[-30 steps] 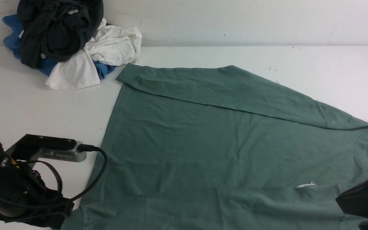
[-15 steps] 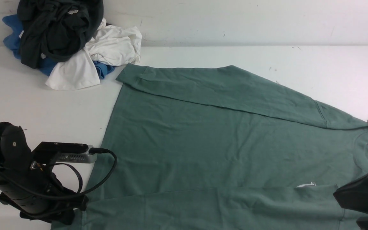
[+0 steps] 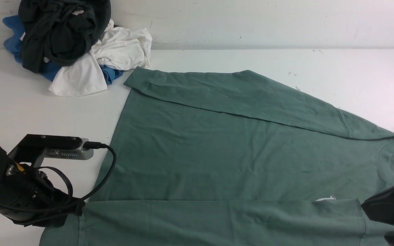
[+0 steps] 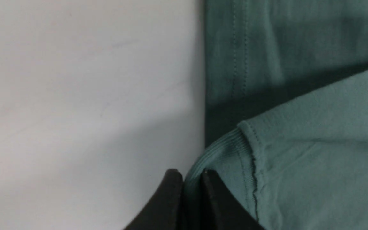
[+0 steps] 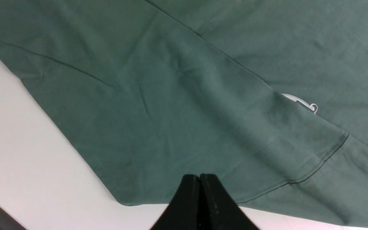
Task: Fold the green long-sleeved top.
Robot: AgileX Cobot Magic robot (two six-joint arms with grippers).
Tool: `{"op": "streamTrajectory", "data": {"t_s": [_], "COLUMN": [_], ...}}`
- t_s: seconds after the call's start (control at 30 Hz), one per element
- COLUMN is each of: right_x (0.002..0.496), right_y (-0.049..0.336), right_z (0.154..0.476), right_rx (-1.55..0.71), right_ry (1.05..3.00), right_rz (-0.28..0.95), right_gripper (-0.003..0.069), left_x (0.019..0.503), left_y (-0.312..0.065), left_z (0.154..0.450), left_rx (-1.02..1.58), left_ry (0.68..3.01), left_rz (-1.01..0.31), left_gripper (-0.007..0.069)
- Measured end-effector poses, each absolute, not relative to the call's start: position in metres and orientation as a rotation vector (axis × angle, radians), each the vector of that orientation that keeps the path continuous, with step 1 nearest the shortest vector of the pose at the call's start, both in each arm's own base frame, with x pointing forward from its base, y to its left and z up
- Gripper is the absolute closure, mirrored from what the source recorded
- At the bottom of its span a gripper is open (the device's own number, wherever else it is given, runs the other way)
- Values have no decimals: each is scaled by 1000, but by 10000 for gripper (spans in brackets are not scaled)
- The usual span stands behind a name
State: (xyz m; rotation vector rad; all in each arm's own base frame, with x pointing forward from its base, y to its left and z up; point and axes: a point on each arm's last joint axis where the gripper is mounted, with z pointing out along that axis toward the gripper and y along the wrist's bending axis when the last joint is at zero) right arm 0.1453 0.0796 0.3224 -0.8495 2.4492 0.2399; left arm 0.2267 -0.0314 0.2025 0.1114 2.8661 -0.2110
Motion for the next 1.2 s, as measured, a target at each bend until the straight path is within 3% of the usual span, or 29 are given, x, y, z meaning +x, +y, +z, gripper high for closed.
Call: {"op": "streamTrajectory", "data": {"t_s": [0.27, 0.47, 0.6, 0.83, 1.0, 1.2], "right_x": [160, 198, 213, 240, 267, 284], "right_y": [77, 63, 53, 43, 48, 47], "right_z": [314, 289, 277, 244, 202, 163], "right_rx": [-731, -476, -355, -256, -213, -210], "right_ry": [2517, 2652, 2701, 2817, 2876, 2933], "right_rz": [139, -31, -63, -87, -106, -196], "right_gripper": [673, 673, 666, 531, 358, 317], "left_x": [227, 251, 261, 270, 270, 270], "left_y": [-38, -60, -67, -71, -71, -71], "left_z": [237, 274, 285, 292, 292, 292], "left_rx": [222, 366, 407, 475, 486, 486], "left_ry": [2810, 2703, 2681, 2659, 2657, 2657], "left_rz": [-224, -220, -219, -207, -205, -205], "left_gripper": [585, 585, 585, 585, 585, 585]}}
